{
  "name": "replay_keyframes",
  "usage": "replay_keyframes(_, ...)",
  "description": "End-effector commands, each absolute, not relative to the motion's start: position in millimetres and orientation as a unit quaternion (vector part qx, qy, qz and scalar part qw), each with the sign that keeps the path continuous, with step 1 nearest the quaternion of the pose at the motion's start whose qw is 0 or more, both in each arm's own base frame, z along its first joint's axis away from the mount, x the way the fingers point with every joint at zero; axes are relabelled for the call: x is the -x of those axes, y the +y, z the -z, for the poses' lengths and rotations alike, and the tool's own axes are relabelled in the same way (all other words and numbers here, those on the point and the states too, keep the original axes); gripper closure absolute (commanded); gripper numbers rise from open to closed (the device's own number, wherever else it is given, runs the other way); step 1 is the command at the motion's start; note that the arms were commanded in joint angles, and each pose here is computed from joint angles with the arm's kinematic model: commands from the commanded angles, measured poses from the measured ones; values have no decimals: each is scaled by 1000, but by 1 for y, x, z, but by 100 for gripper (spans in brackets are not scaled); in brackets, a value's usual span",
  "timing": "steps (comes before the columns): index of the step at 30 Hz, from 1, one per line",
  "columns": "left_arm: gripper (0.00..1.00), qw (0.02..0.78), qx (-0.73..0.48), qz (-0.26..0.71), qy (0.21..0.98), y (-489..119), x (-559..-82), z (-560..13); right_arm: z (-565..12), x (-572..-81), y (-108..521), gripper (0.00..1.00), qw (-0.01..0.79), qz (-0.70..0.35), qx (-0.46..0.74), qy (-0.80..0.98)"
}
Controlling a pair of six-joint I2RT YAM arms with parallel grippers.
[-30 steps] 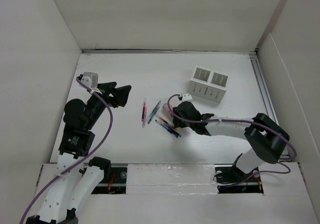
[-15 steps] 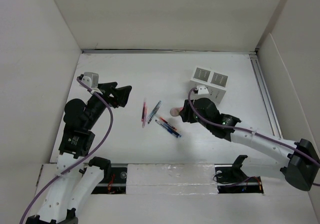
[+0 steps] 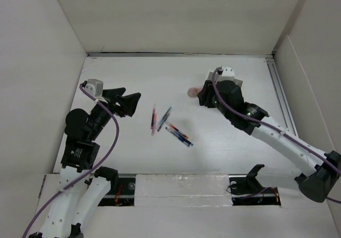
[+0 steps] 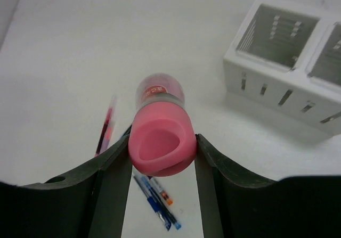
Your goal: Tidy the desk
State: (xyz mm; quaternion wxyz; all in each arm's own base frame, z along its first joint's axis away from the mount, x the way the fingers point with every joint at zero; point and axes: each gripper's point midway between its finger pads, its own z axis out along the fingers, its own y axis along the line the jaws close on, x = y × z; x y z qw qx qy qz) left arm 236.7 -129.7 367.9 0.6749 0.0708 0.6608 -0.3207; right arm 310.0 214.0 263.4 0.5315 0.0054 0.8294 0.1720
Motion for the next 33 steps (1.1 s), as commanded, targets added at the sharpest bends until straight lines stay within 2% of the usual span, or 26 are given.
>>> replay_keyframes(1, 30, 682, -91, 345, 638, -138, -230, -382, -319, -335, 180, 88, 584, -136, -50, 798)
replay_keyframes(6, 31, 676, -101, 358, 637, -145, -228, -382, -350, -364, 107, 87, 604, -69, -125, 784)
replay_keyframes(11, 30, 669, -102, 349, 649, -150, -232, -378, -338, -365, 71, 86, 581, -26, -161, 798)
replay_keyframes(21, 31, 666, -103, 357, 647, -152, -230, -377, -293, -362, 45, 86, 520, 1, -177, 836)
replay_keyframes(33, 31, 665, -100, 357, 649, -152, -230, -375, -266, -395, 33, 87, 494, 2, -180, 851)
